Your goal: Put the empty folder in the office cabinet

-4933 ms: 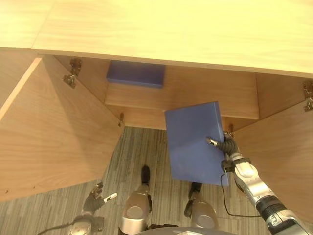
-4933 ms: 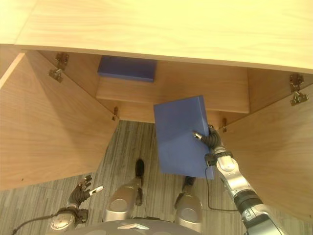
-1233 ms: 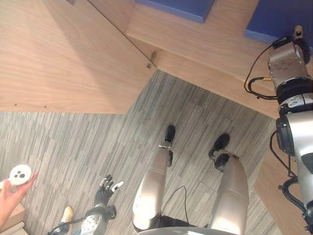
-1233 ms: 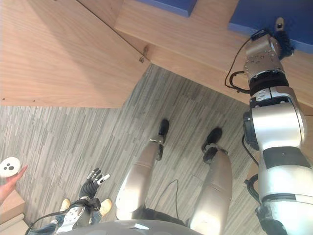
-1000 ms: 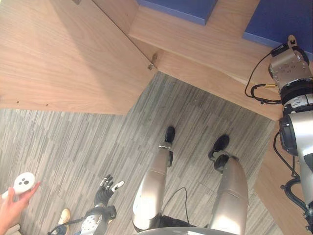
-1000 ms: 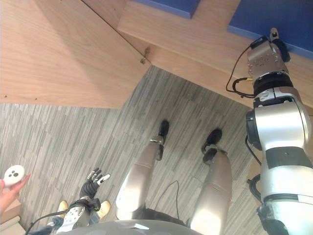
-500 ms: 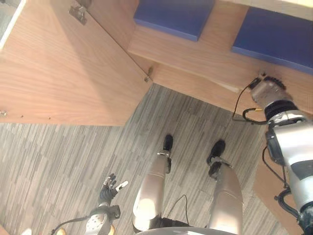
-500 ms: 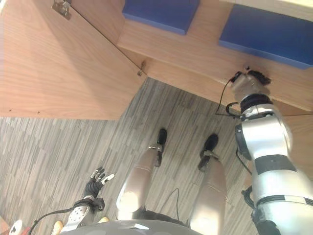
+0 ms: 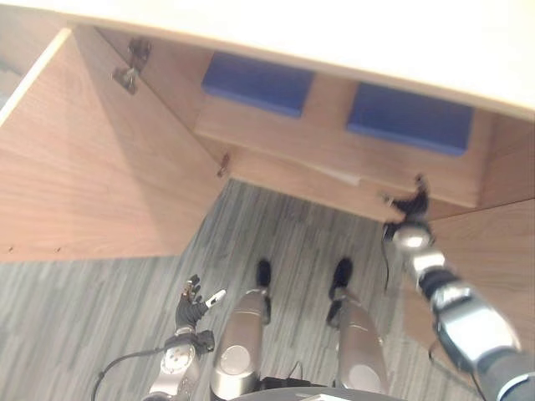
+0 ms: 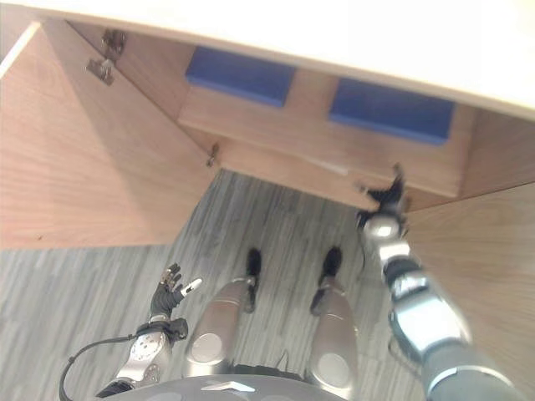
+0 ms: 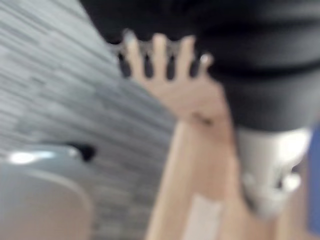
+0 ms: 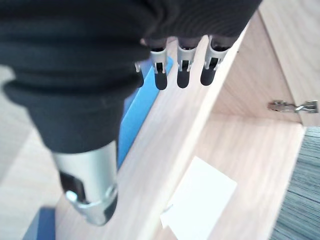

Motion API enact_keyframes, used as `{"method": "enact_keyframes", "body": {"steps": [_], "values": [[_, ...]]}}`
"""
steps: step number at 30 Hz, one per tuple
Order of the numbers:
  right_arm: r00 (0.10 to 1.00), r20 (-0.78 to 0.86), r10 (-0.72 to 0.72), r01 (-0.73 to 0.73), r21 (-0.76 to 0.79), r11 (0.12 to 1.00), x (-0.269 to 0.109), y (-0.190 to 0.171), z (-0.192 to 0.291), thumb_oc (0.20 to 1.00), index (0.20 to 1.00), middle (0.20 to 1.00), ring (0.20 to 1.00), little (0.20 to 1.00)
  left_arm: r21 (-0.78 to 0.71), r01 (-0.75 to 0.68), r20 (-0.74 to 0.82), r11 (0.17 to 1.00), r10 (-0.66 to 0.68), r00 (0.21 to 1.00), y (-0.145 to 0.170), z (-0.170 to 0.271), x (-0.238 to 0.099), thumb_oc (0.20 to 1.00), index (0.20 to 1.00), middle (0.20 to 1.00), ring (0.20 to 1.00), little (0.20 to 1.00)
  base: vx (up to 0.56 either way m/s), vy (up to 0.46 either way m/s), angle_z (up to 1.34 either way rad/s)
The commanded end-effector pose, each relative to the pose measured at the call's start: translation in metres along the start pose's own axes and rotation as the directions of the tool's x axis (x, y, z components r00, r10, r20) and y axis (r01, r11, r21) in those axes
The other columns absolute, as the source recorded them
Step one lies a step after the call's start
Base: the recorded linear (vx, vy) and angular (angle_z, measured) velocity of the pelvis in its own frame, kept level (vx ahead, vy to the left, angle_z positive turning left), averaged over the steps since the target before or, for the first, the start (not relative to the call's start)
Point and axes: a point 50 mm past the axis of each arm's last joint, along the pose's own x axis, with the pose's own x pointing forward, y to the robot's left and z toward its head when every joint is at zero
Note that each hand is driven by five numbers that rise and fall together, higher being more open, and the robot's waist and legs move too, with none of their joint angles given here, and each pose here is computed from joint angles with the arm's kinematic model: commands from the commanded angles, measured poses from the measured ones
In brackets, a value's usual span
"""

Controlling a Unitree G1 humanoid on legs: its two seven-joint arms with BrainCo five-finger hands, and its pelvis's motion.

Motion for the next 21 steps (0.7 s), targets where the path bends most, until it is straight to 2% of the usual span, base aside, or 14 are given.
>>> {"method": "enact_keyframes", "body": {"steps": [1,4,10,13,18,19,21], "values": [[0.961,0.257,-0.103,0.105,0.004,0.994,0.027,-0.035,0.077,1.0,1.0,1.0,1.0,1.0,0.036,-0.017,0.02,0.999,0.016,1.0,0.006,-0.006,-0.013,1.0,1.0,1.0,1.0,1.0,-0.03,0.178,-0.26],[0.954,0.298,-0.015,0.047,-0.103,0.994,-0.008,-0.038,0.021,1.0,1.0,1.0,1.0,1.0,0.07,-0.038,0.022,0.997,0.037,0.999,0.033,-0.004,-0.02,1.0,1.0,1.0,1.0,1.0,-0.02,0.224,-0.03],[0.963,0.247,0.113,-0.067,-0.187,0.98,-0.038,-0.037,-0.019,1.0,1.0,1.0,1.0,1.0,0.104,-0.053,-0.026,0.993,0.055,0.998,0.048,-0.005,-0.021,1.0,1.0,1.0,1.0,1.0,-0.06,0.101,-0.23],[0.972,0.204,0.12,-0.081,-0.188,0.979,-0.047,-0.035,-0.035,1.0,1.0,1.0,1.0,1.0,0.113,-0.055,-0.037,0.992,0.059,0.998,0.051,-0.007,-0.021,1.0,1.0,1.0,1.0,1.0,-0.13,0.088,-0.1],[0.982,0.186,0.028,-0.002,-0.139,0.99,-0.064,-0.039,-0.052,1.0,1.0,1.0,1.0,1.0,0.113,-0.056,-0.026,0.992,0.059,0.998,0.049,-0.007,-0.021,1.0,1.0,1.0,1.0,1.0,-0.16,0.149,-0.13],[0.98,0.185,-0.07,0.085,-0.074,0.994,-0.069,-0.045,-0.056,1.0,1.0,1.0,1.0,1.0,0.116,-0.044,-0.03,0.992,0.048,0.998,0.046,-0.01,-0.022,1.0,1.0,1.0,1.0,1.0,-0.15,0.185,-0.12],[0.973,0.161,-0.163,0.169,-0.023,0.985,-0.074,-0.05,-0.063,1.0,1.0,1.0,1.0,1.0,0.122,-0.025,-0.043,0.992,0.03,0.999,0.04,-0.013,-0.023,1.0,1.0,1.0,1.0,1.0,-0.16,0.219,-0.16]]}}
